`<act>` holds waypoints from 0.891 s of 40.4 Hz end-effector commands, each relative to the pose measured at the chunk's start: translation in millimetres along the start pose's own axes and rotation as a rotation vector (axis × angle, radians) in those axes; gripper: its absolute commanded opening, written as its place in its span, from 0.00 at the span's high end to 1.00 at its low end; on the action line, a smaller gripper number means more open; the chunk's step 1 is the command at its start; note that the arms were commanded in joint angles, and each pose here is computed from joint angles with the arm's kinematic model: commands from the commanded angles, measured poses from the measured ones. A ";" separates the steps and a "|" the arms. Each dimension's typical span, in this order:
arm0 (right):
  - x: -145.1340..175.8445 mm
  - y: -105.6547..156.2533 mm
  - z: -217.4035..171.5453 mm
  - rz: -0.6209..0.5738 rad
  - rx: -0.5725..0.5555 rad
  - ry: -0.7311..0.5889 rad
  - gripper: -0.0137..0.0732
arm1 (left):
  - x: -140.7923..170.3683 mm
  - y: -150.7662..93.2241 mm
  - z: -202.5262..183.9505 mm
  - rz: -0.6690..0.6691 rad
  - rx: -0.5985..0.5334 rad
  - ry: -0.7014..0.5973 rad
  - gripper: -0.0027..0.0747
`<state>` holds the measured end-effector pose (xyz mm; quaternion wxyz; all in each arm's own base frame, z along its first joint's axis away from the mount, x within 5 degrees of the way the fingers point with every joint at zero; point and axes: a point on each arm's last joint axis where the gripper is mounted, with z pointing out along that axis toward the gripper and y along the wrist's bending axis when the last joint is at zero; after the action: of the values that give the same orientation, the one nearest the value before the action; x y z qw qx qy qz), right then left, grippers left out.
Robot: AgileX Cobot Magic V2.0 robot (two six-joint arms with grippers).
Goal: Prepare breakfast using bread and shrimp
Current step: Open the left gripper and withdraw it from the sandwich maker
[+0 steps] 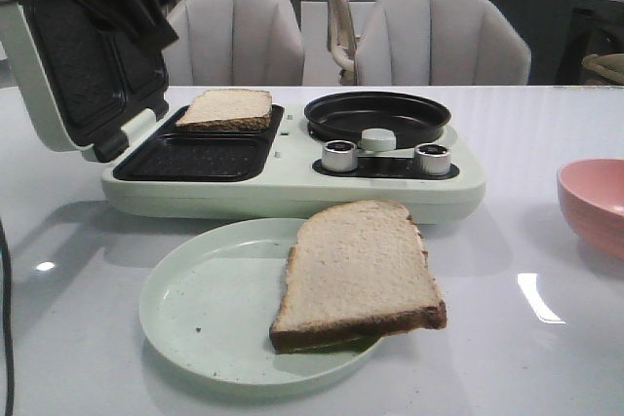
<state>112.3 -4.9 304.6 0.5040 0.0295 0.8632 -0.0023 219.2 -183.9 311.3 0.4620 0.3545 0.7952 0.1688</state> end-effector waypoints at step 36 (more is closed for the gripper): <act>-13.8 2.1 -3.2 0.035 -0.023 -0.082 0.24 | 73.8 26.5 -171.3 -0.352 0.624 -0.425 0.38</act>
<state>111.7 -3.2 303.6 0.4982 0.0363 0.8662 0.0120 55.2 -103.9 356.1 0.4686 0.3804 0.7630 -0.2313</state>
